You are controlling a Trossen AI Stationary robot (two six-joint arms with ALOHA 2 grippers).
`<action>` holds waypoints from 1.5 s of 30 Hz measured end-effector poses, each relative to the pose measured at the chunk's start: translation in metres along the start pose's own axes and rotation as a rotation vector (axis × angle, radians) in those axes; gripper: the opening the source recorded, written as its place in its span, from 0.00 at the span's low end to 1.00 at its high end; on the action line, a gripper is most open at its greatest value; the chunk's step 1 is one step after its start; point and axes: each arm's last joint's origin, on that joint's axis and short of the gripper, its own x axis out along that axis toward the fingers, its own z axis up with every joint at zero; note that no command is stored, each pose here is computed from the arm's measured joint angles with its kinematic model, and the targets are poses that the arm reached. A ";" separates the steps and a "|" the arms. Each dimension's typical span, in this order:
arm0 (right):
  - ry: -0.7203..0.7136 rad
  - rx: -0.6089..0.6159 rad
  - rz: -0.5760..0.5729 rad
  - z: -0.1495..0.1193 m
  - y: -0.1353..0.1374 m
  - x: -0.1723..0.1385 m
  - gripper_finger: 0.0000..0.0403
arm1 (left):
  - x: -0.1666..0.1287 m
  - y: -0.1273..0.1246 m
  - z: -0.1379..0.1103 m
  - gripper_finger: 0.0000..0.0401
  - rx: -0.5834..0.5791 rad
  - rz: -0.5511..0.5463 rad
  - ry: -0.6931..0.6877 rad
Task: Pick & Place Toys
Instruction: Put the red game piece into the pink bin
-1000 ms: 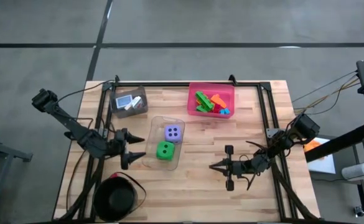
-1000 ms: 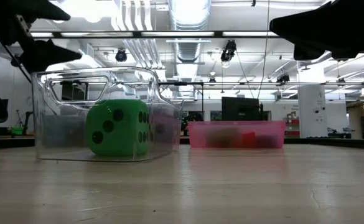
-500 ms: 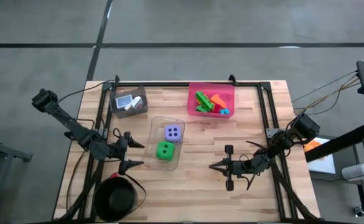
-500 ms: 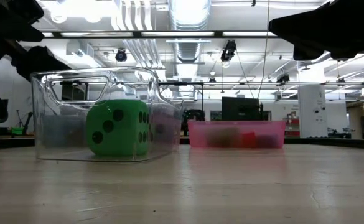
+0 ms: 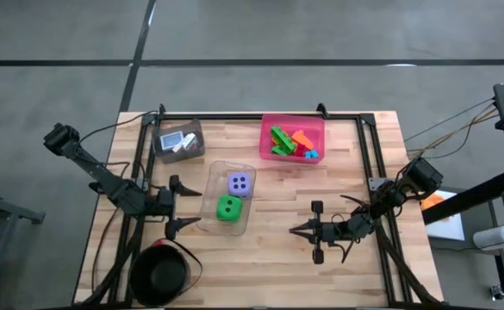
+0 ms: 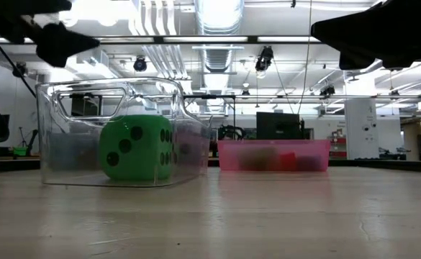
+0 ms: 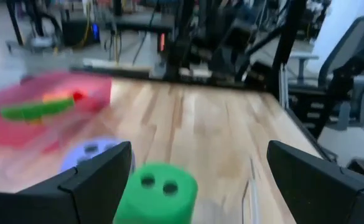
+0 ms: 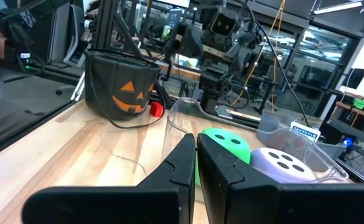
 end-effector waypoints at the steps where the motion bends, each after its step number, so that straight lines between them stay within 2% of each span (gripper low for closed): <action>1: 0.000 0.000 0.000 0.000 0.000 0.000 0.04 | 0.000 -0.001 0.003 0.94 0.014 -0.004 -0.021; 5: 0.000 0.000 0.000 0.000 0.000 0.000 0.04 | 0.000 -0.001 0.005 0.94 0.055 -0.008 -0.046; 11: 0.000 0.000 0.000 0.000 0.000 0.000 0.04 | 0.000 -0.002 0.000 0.94 0.098 -0.066 0.005; 25: 0.000 0.000 0.000 0.000 0.000 0.000 0.04 | -0.001 0.000 -0.008 0.94 0.201 -0.064 0.072; 45: 0.000 0.000 0.000 0.000 0.000 0.000 0.04 | 0.000 -0.003 0.005 0.94 0.087 -0.082 -0.040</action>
